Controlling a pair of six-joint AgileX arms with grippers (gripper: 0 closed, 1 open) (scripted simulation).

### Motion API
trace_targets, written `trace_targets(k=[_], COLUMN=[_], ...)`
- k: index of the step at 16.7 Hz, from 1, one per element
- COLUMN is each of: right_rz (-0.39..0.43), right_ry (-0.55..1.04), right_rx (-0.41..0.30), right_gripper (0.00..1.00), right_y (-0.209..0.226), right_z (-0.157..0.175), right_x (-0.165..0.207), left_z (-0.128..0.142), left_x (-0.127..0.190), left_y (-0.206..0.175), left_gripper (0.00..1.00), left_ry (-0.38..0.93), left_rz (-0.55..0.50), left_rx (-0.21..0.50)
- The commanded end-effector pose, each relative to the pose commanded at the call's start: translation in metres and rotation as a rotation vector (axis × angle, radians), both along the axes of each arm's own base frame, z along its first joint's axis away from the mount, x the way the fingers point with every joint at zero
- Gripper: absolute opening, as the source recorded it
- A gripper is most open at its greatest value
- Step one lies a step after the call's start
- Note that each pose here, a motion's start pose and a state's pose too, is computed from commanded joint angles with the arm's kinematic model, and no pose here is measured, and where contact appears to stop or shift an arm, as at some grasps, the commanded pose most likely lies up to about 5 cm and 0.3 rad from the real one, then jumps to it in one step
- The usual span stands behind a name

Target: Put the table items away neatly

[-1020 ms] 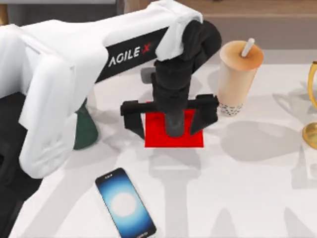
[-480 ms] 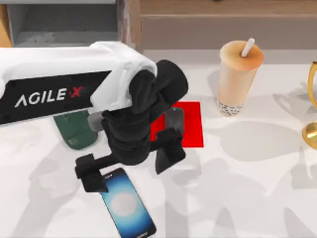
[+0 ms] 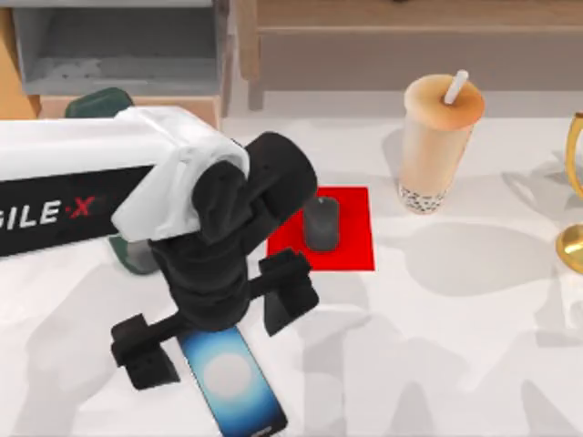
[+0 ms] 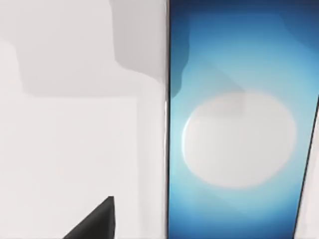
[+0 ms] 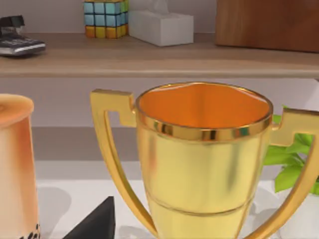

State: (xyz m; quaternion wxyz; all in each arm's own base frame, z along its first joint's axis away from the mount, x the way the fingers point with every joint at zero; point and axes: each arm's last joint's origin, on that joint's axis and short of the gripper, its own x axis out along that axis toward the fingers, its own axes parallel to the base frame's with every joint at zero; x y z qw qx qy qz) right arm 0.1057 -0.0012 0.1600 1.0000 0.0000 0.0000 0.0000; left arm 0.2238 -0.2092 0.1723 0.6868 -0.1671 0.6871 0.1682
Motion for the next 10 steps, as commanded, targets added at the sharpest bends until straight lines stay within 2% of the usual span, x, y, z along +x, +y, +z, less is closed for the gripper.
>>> trace_targets(k=[4, 10], right_rz=[0.000, 0.000], right_ry=[0.000, 0.000], right_rx=[0.000, 0.000], right_gripper=[1.00, 1.00], right_y=[0.000, 0.000], right_z=[0.000, 0.000], right_x=[0.000, 0.000], left_z=[-0.010, -0.059], left_x=[0.002, 0.001], left_y=[-0.001, -0.001], left_gripper=[1.00, 1.00], left_ry=[0.001, -0.001], left_rz=[0.000, 0.000], left_rx=[0.001, -0.001])
